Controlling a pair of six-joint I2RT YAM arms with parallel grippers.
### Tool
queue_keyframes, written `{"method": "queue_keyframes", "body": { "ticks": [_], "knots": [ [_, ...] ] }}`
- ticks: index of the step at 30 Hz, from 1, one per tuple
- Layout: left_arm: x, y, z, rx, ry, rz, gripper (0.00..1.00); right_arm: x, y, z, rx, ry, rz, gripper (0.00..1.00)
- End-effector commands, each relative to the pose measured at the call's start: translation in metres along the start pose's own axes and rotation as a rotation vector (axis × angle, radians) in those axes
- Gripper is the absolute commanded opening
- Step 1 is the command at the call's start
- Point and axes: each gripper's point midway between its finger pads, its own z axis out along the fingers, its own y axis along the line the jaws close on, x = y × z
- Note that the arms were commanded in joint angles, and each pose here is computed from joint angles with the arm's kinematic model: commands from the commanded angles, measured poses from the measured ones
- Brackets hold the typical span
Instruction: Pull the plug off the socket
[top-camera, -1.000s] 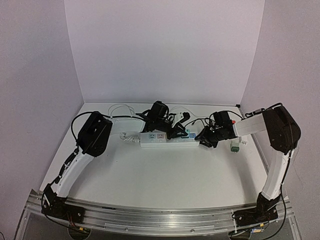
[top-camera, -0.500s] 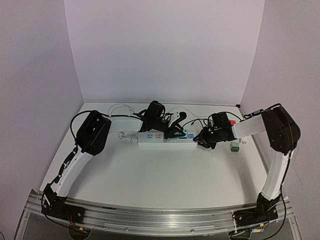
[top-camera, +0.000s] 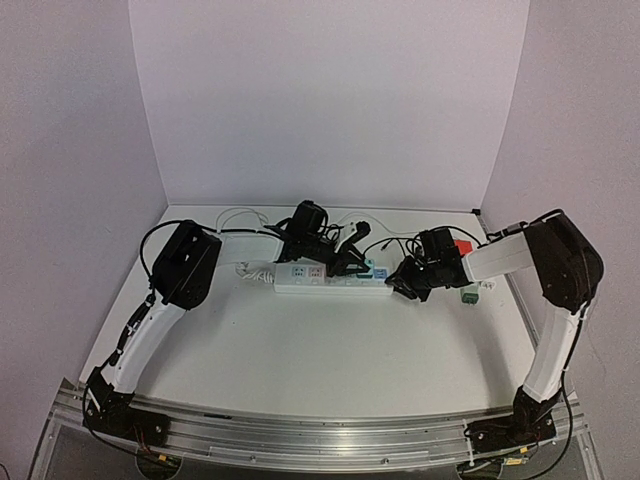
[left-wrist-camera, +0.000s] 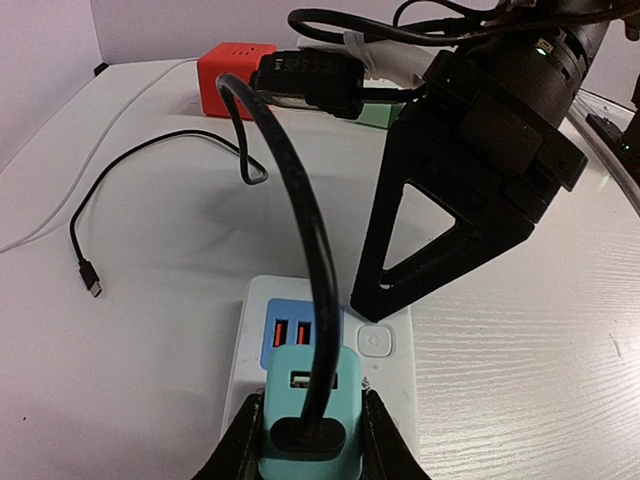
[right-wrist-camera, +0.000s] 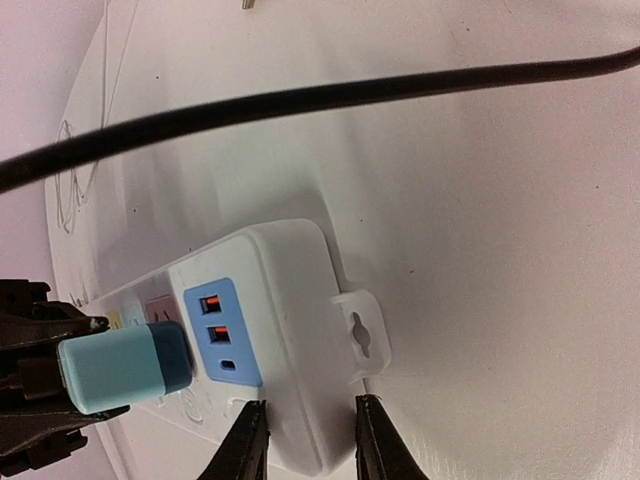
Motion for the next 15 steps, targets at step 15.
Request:
{"method": "queue_keyframes", "body": {
  "ticks": [15],
  "knots": [
    [-0.186,-0.005,-0.061,-0.027,-0.310,0.186,0.00,0.011,-0.017,-0.003,0.115,0.029,-0.046,0.28]
  ]
}}
